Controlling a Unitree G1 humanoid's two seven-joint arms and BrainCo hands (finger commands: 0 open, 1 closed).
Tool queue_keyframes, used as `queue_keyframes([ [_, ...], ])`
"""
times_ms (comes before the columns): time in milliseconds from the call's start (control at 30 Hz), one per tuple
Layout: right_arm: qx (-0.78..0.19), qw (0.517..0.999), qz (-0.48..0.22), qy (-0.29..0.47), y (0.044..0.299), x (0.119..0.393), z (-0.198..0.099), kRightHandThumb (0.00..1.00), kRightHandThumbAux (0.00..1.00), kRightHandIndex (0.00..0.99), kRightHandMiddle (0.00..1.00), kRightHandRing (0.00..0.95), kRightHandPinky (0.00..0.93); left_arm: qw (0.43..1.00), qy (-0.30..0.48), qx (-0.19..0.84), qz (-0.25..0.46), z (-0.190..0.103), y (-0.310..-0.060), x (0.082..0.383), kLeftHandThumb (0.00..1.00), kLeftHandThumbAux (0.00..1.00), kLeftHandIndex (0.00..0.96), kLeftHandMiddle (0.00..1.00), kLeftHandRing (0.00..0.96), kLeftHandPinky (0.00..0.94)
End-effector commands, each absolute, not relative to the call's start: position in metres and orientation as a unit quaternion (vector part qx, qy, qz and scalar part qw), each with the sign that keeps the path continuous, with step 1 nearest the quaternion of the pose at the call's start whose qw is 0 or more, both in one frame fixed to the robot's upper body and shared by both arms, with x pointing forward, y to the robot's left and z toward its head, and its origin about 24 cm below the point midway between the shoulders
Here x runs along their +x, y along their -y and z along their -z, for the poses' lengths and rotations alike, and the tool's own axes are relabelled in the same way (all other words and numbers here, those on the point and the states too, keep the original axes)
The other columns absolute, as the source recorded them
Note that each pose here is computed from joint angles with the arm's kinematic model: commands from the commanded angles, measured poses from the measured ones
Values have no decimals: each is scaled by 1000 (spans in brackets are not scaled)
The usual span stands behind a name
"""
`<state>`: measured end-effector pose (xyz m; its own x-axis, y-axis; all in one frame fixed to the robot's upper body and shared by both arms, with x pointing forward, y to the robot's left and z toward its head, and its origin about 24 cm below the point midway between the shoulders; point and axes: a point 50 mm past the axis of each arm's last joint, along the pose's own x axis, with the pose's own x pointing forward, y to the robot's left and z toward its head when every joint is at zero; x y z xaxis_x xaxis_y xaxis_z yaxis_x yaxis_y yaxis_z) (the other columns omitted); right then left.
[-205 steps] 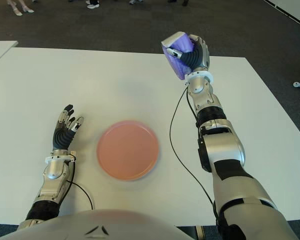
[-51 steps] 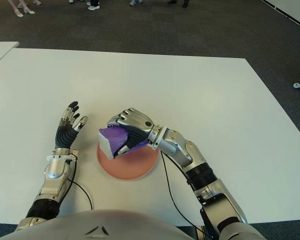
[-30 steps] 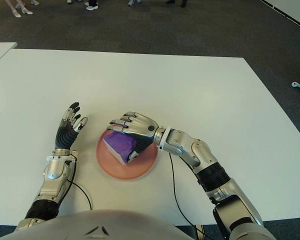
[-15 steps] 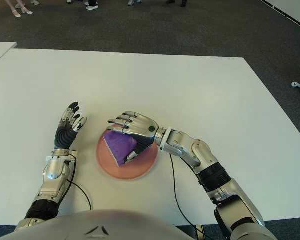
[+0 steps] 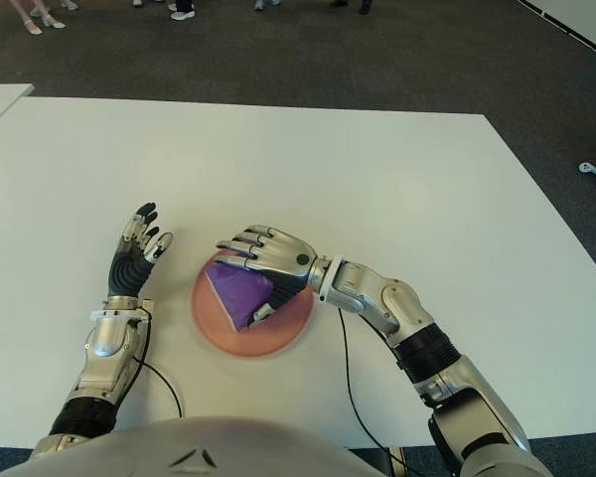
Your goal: Put the tissue paper into the plate.
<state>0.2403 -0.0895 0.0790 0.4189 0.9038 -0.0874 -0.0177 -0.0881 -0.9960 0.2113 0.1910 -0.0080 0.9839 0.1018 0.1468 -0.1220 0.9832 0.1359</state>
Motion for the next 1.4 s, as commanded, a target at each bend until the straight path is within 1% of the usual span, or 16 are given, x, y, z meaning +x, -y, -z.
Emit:
queue_keyframes([
  [33,-623,565,-414,349,92,239,-72,0,325,0,0,0,0,995,19,80,-54,29,-194,194,15,493,0,0,0,0],
  [133,-623,566,-412,350,94,240,-73,0,325,0,0,0,0,995,19,78,-52,29,-194,194,16,492,0,0,0,0],
  [333,-613,574,-403,365,99,245,-93,0,320,0,0,0,0,996,9,72,-56,30,-195,196,16,500,0,0,0,0],
  [500,-603,577,-402,377,102,250,-134,0,313,0,0,0,0,995,-8,66,-70,34,-197,199,4,513,0,0,0,0],
  [567,-601,578,-406,376,102,250,-141,0,311,0,0,0,0,995,-11,65,-72,34,-197,200,2,517,0,0,0,0],
  [700,-593,586,-405,377,106,255,-169,0,308,0,0,0,0,995,-16,65,-79,35,-197,203,0,528,0,0,0,0],
  [833,-583,600,-398,377,108,258,-182,0,298,0,0,0,0,994,-15,66,-81,34,-196,204,0,531,0,0,0,0],
  [1033,-573,624,-346,403,113,268,-209,0,289,0,0,0,0,995,-8,60,-85,33,-194,204,0,531,0,0,0,0],
  [1133,-576,628,-321,413,117,270,-217,0,295,0,0,0,0,994,-8,59,-87,32,-193,204,0,530,0,0,0,0],
  [1267,-578,635,-290,423,120,270,-221,0,314,0,0,0,0,994,-9,59,-88,32,-192,205,0,527,0,0,0,0],
  [1367,-578,649,-242,432,134,267,-233,21,332,0,0,0,0,994,-10,58,-89,32,-192,205,0,523,0,0,0,0],
  [1400,-577,658,-222,430,138,266,-237,48,334,0,0,0,0,994,-11,57,-89,32,-191,205,0,521,0,0,0,0],
])
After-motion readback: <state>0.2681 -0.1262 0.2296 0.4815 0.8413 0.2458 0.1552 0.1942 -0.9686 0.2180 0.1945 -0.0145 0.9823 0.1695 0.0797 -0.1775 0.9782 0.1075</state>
